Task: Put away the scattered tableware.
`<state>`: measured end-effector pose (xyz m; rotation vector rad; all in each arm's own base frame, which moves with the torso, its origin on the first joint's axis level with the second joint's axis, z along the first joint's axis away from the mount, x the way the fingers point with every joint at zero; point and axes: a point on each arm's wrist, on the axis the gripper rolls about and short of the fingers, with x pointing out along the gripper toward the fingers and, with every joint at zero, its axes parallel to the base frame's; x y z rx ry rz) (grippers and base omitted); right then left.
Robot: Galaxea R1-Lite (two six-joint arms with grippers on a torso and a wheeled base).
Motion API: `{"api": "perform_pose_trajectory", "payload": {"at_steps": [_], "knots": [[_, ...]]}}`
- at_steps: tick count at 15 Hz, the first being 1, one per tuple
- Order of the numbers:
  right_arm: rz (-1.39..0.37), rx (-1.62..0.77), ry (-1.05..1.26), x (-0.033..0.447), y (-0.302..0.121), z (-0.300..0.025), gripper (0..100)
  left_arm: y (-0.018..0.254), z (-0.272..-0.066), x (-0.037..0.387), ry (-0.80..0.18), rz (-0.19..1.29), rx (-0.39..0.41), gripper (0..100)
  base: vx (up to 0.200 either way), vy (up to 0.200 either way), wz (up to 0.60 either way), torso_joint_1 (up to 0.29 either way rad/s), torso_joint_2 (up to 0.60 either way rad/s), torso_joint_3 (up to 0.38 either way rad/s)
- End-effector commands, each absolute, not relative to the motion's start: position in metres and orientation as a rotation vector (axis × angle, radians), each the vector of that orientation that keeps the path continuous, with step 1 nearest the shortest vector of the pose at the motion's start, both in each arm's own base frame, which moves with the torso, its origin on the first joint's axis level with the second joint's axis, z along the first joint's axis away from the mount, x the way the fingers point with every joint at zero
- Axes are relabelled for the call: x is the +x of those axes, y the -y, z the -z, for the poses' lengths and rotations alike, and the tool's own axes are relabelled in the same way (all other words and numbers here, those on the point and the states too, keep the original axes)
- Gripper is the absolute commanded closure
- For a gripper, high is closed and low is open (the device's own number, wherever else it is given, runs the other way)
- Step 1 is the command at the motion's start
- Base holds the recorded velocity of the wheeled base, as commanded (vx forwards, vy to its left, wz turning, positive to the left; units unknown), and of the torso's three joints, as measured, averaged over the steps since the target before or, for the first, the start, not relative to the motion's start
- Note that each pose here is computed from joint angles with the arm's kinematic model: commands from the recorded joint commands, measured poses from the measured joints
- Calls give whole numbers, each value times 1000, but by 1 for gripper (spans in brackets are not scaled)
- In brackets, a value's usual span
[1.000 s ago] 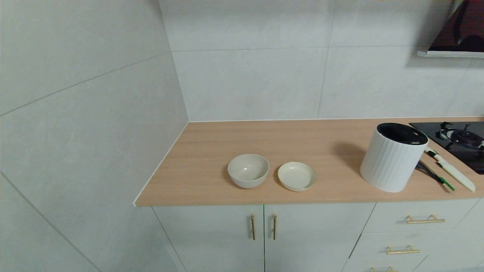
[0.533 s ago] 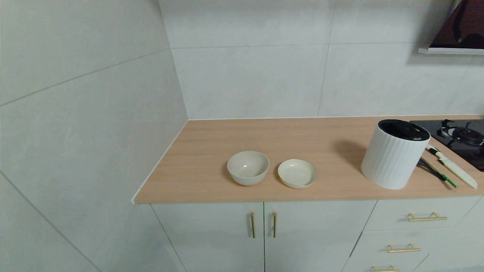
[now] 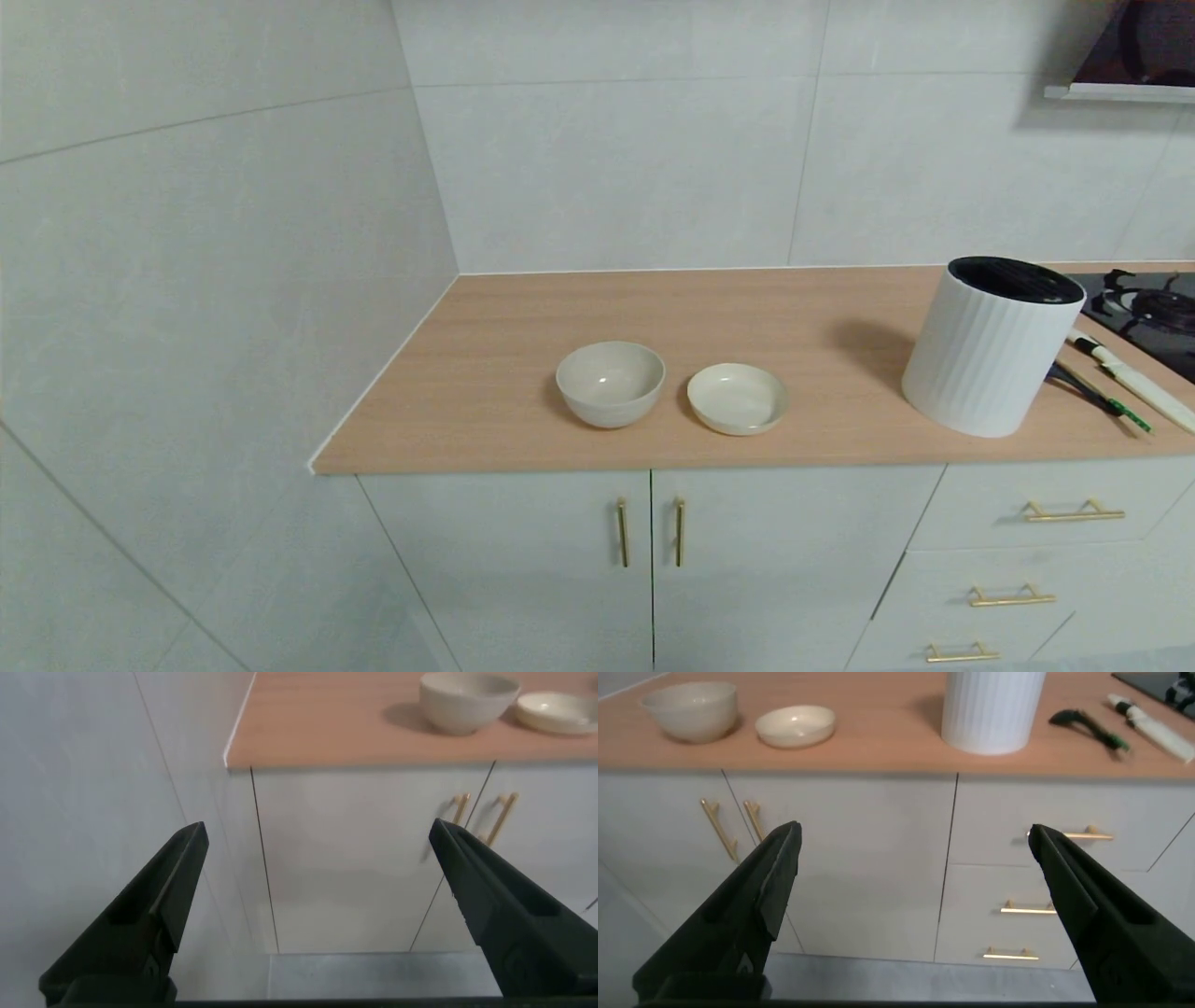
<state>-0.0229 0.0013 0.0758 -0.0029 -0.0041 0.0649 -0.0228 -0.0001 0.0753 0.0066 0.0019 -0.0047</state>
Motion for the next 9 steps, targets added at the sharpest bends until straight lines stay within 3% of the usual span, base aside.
{"api": "perform_pose_trajectory", "payload": {"at_steps": [1,9], "knots": [[-66,-3,5,-23,-1,-76,0,0,-75,-23,-3,5,6,0,0,0,0,-251,559,310],[-66,-3,3,-23,-1,-76,0,0,-75,-23,-3,6,6,0,0,0,0,-232,529,292]]}}
